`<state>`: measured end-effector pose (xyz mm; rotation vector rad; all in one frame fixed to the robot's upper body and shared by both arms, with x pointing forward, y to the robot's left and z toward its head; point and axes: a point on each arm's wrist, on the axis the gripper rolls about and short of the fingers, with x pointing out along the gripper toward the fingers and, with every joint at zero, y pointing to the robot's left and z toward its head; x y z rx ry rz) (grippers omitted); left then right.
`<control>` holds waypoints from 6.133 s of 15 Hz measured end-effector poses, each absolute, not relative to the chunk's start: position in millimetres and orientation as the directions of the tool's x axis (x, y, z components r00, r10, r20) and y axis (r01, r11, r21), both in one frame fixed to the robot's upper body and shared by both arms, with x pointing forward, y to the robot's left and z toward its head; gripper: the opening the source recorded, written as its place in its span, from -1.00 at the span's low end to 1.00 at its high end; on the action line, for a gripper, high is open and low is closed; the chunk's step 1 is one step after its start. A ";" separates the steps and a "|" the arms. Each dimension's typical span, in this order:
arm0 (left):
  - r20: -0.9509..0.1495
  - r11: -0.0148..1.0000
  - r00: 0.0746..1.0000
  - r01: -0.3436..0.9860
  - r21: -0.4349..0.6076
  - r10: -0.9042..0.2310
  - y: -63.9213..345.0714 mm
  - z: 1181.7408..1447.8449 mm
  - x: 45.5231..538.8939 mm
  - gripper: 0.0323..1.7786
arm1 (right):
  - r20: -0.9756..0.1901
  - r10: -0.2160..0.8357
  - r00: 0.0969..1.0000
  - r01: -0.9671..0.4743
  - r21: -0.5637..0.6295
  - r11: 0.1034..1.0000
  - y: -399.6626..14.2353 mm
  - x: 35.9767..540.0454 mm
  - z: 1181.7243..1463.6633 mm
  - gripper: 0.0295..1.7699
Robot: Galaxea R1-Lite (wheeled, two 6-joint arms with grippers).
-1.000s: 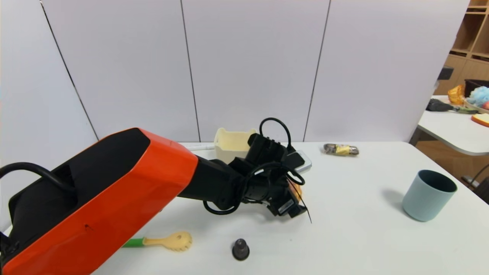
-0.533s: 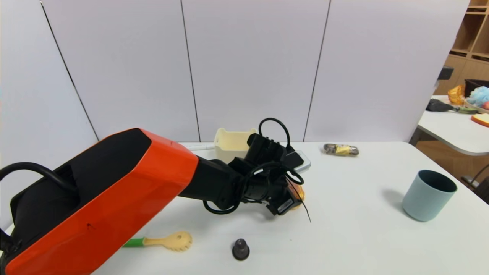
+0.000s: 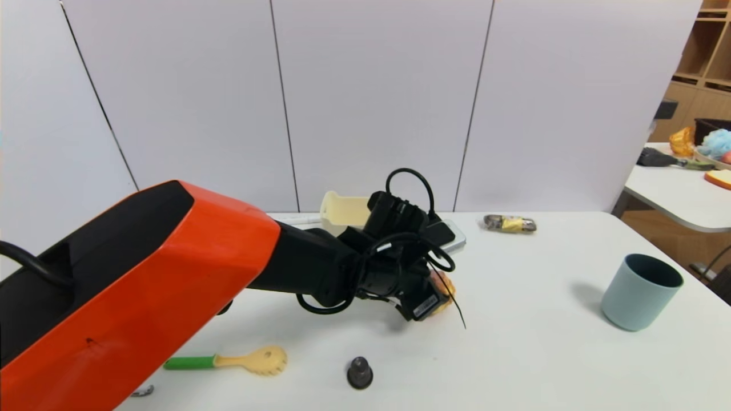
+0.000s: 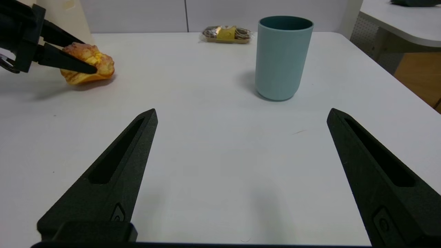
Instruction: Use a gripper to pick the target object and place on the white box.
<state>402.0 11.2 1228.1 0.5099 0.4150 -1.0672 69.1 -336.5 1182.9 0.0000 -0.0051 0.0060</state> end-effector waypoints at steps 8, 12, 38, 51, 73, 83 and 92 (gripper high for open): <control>-0.536 0.420 0.462 0.883 0.208 -0.707 44.6 1284.0 391.6 -0.07 | 0.005 0.006 1.000 -0.006 0.000 1.000 -336.5 69.1 1182.9 0.92; -0.475 0.478 0.534 0.844 0.244 -0.699 71.2 1312.7 398.2 -0.07 | 0.005 0.006 1.000 -0.006 0.000 1.000 -336.5 69.1 1182.9 0.92; -0.435 0.637 0.688 0.717 0.283 -0.581 118.1 1296.0 495.6 -0.07 | 0.006 0.006 1.000 -0.006 0.000 1.000 -336.5 69.0 1183.0 0.92; -0.438 0.637 0.686 0.718 0.280 -0.581 118.0 1294.3 496.6 0.51 | 0.005 0.006 1.000 -0.006 0.000 1.000 -336.5 69.0 1183.0 0.92; -0.416 0.658 0.726 0.680 0.323 -0.547 183.9 1390.1 407.0 0.88 | 0.005 0.006 1.000 -0.006 0.000 1.000 -336.5 69.1 1182.9 0.92; -0.354 0.775 0.797 0.584 0.242 -0.490 282.1 1375.4 222.4 0.90 | 0.005 0.006 1.000 -0.006 0.000 1.000 -336.5 69.1 1182.9 0.92; -0.032 0.918 0.961 0.272 0.290 -0.274 327.4 1307.2 112.3 0.90 | 0.005 0.006 1.000 -0.006 0.000 1.000 -336.5 69.1 1182.9 0.92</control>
